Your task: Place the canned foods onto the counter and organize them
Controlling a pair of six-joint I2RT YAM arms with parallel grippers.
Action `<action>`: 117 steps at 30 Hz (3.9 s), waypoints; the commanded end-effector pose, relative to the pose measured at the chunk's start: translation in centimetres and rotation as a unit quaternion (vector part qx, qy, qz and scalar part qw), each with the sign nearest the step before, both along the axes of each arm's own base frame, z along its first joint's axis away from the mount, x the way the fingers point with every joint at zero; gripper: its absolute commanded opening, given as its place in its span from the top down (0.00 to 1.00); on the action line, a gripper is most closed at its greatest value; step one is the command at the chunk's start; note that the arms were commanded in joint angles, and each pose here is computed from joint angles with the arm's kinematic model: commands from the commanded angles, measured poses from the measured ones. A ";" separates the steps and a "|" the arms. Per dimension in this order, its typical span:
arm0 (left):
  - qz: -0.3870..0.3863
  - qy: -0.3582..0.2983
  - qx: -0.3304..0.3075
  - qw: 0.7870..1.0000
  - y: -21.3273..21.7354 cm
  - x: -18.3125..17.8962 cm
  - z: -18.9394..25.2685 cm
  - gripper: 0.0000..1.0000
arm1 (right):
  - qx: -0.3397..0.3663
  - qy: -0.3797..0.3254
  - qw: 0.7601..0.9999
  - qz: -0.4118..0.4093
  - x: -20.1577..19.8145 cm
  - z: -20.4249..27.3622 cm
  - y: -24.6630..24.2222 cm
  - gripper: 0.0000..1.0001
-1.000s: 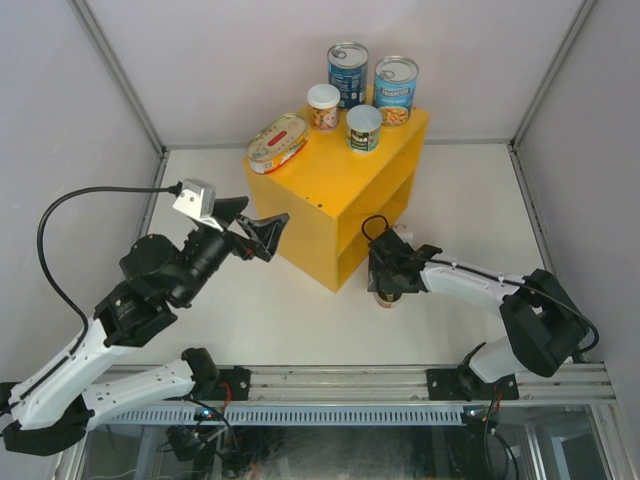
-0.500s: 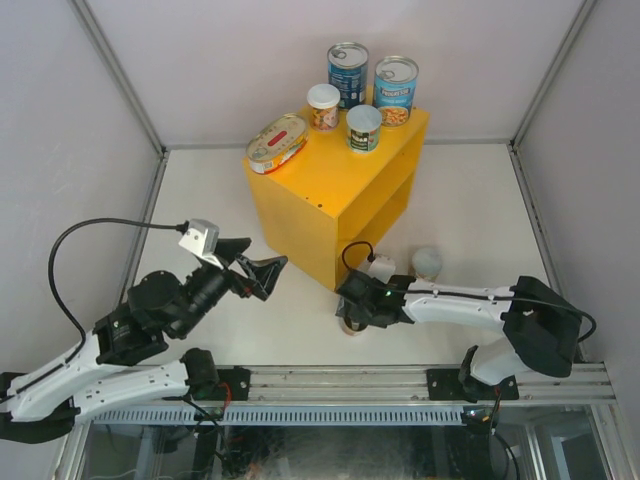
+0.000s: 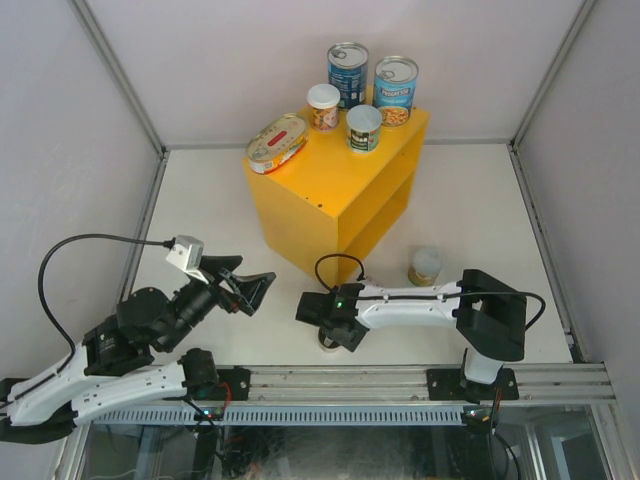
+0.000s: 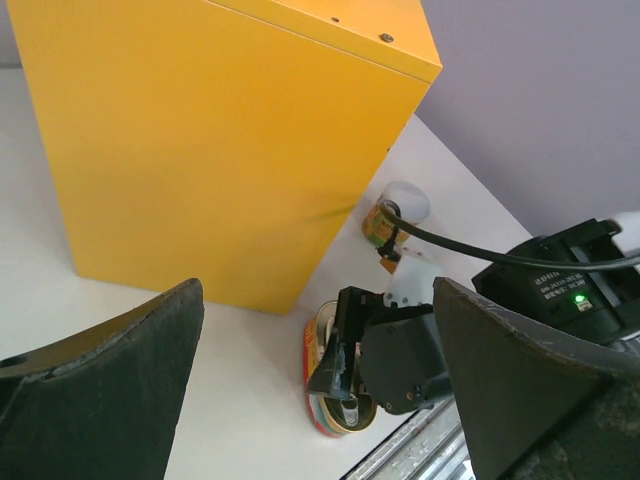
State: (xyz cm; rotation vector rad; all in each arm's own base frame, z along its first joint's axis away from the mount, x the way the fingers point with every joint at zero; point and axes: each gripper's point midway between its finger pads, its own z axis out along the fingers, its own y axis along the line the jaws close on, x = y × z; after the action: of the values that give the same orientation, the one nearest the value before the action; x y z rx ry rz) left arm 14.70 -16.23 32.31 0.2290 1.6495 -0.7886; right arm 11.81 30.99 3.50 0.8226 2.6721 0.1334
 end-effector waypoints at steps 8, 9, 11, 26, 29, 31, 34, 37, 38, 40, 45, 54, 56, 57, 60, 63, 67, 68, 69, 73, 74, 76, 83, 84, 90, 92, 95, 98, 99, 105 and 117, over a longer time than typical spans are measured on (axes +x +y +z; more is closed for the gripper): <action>0.017 0.018 -0.002 1.000 -0.6 0.5 -1.0 0.00 | 0.003 -0.007 1.000 -0.016 -1.2 -1.0 -1.1 0.35; 0.018 0.019 -0.002 1.000 -0.6 0.5 -1.1 0.00 | 0.005 -0.009 1.000 -0.011 -1.2 -0.9 -1.1 0.25; 0.019 0.020 0.002 1.000 -0.7 0.6 -1.3 0.00 | 0.009 -0.014 1.000 0.002 -1.0 -0.8 -1.0 0.13; 0.032 0.026 0.024 0.999 -1.2 0.9 -1.9 0.00 | 0.002 -0.074 0.996 0.044 -1.2 3.2 -3.5 0.02; 0.028 0.033 0.038 0.998 -1.9 0.8 -2.6 0.00 | 0.004 -0.092 0.994 0.051 -1.5 4.7 -4.3 0.02; 0.024 0.039 0.050 0.998 -2.5 0.6 -3.3 0.00 | 0.006 -0.106 0.993 0.056 -1.7 5.6 -4.8 0.02; 0.020 0.050 0.060 0.997 -3.2 0.3 -4.5 0.00 | 0.003 -0.123 0.991 0.054 -1.9 6.9 -6.1 0.02; 0.012 0.063 0.067 0.996 -4.0 -0.2 -5.7 0.00 | 0.001 -0.138 0.989 0.053 -2.3 7.9 -7.4 0.03; 0.010 0.066 0.070 0.995 -4.3 -0.4 -6.2 0.00 | 0.001 -0.142 0.989 0.050 -2.4 8.2 -7.9 0.03; 0.004 0.073 0.078 0.994 -5.0 -0.8 -7.1 0.00 | 0.000 -0.150 0.988 0.040 -2.4 8.7 -9.1 0.03; -0.014 0.092 0.090 0.992 -7.0 -2.0 -9.3 0.00 | -0.001 -0.173 0.985 -0.003 -1.8 9.9 -13.1 0.04; -0.055 0.141 0.121 0.981 -12.6 -5.1 -14.4 0.00 | 0.011 -0.205 0.977 -0.059 -0.4 10.3 -19.4 0.06; -0.064 0.149 0.130 0.978 -13.9 -5.8 -15.5 0.00 | 0.012 -0.208 0.976 -0.067 -0.2 10.3 -20.3 0.06; -0.067 0.151 0.135 0.977 -14.4 -6.1 -16.0 0.00 | 0.011 -0.209 0.975 -0.068 -0.1 10.4 -20.6 0.07; -0.077 0.155 0.149 0.974 -16.0 -6.8 -17.5 0.00 | 0.009 -0.213 0.975 -0.069 0.3 10.6 -21.1 0.07; -0.083 0.158 0.162 0.970 -16.9 -7.2 -18.8 0.00 | 0.000 -0.212 0.975 -0.065 0.7 10.7 -21.6 0.07; -0.079 0.156 0.184 0.967 -17.3 -7.1 -20.3 0.00 | 0.002 -0.214 0.975 -0.060 1.2 11.0 -21.8 0.08; -0.077 0.155 0.190 0.966 -17.2 -7.0 -20.6 0.00 | 0.002 -0.214 0.975 -0.058 1.4 11.0 -21.7 0.08; -0.073 0.154 0.195 0.966 -17.1 -6.9 -21.0 0.00 | 0.004 -0.214 0.975 -0.056 1.5 11.1 -21.7 0.08; -0.057 0.157 0.208 0.964 -16.4 -6.6 -22.5 0.00 | 0.005 -0.214 0.976 -0.051 1.9 11.2 -21.6 0.08; -0.053 0.160 0.210 0.963 -16.2 -6.4 -22.9 0.00 | 0.006 -0.214 0.976 -0.051 2.0 11.3 -21.5 0.08; -0.051 0.167 0.214 0.961 -15.9 -6.2 -23.7 0.00 | 0.011 -0.213 0.976 -0.048 2.0 11.3 -21.3 0.08; -0.043 0.169 0.229 0.958 -15.6 -5.2 -24.7 0.00 | 0.009 -0.213 0.976 -0.048 2.1 11.3 -21.3 0.08; -0.040 0.169 0.231 0.957 -15.5 -4.9 -24.8 0.00 | 0.009 -0.213 0.976 -0.047 2.1 11.3 -21.2 0.08; -0.042 0.168 0.243 0.954 -16.2 -4.3 -25.7 0.00 | 0.007 -0.213 0.976 -0.049 2.2 11.1 -21.3 0.08; -0.042 0.168 0.249 0.953 -16.5 -4.3 -26.0 0.00 | 0.008 -0.213 0.976 -0.049 2.2 11.0 -21.3 0.08; -0.033 0.167 0.252 0.953 -16.5 -4.0 -26.4 0.00 | 0.006 -0.213 0.976 -0.046 2.2 11.0 -21.3 0.09; -0.015 0.165 0.250 0.954 -16.3 -3.5 -26.6 0.00 | 0.006 -0.212 0.976 -0.045 2.3 11.0 -21.3 0.08; -0.011 0.164 0.253 0.953 -16.2 -3.4 -26.8 0.00 | 0.006 -0.212 0.976 -0.044 2.3 11.0 -21.3 0.09; 0.001 0.163 0.263 0.951 -16.2 -3.1 -27.7 0.01 | 0.002 -0.206 0.978 -0.042 2.2 10.6 -21.4 0.09; 0.022 0.157 0.257 0.953 -15.9 -2.6 -28.7 0.04 | -0.001 -0.196 0.980 -0.030 2.3 10.1 -20.8 0.10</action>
State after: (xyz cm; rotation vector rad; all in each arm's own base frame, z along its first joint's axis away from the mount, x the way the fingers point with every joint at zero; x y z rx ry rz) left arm 11.20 -31.10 2.57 0.5435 2.1870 -0.3085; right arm 13.67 9.53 13.45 0.7977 2.2777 0.2357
